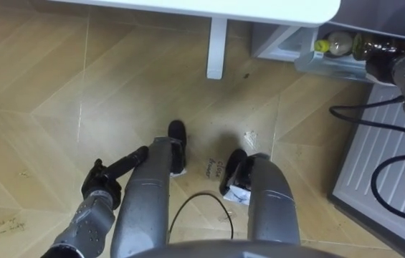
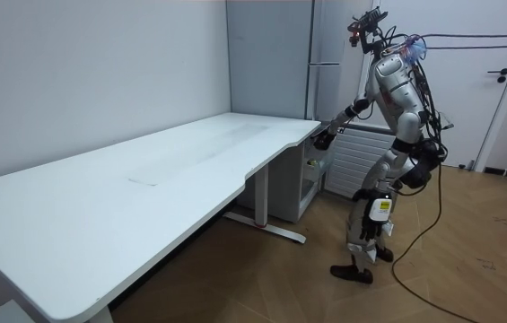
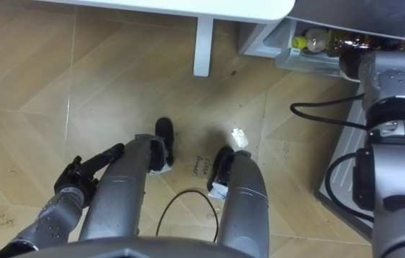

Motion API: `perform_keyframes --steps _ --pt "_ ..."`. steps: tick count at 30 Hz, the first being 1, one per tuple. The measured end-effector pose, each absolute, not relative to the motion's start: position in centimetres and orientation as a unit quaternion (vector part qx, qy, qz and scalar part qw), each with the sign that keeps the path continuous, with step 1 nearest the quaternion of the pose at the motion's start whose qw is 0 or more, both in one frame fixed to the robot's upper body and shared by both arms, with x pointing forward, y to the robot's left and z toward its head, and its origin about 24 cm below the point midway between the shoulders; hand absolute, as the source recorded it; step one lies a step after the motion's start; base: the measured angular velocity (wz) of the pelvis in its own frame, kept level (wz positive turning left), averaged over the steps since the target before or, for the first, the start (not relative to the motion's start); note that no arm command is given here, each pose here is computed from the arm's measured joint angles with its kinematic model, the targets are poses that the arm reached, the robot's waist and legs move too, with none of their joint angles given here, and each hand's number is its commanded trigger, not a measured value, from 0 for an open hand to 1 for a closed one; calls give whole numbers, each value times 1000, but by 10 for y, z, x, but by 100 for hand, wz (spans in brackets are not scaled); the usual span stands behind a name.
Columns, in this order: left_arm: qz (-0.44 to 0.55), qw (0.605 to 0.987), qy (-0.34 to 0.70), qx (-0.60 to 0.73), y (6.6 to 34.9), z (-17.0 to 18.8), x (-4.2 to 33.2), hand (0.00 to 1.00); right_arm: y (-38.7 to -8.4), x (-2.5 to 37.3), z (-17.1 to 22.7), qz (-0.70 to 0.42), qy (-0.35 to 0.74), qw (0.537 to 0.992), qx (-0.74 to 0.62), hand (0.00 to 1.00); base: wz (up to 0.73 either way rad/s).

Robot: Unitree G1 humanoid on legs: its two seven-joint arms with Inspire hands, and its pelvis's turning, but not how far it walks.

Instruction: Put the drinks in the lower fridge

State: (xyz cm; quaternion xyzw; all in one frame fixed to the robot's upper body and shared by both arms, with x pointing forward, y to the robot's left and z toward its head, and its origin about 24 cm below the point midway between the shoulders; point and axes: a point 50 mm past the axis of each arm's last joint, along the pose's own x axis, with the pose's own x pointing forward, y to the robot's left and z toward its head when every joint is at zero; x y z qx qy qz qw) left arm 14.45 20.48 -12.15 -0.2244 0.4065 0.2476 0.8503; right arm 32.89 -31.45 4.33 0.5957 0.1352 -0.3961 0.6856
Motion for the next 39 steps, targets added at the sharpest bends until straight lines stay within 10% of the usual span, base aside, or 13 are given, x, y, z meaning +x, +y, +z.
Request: perform_keyframes --steps 3,4,32,33,39 --pt "248 850 406 -224 205 -121 145 0 -314 329 43 -396 135 686 596 0 0" --pt "248 851 406 -224 205 -121 145 0 -314 329 43 -396 135 686 596 100 0" --pt "232 855 402 -230 204 -121 148 0 -310 328 38 -395 146 695 583 100 -1" --pt "231 855 402 -231 204 -121 148 0 -309 329 37 -393 147 697 581 0 0" --pt "230 855 403 -232 203 -121 148 0 -309 329 38 -387 142 701 583 0 0"
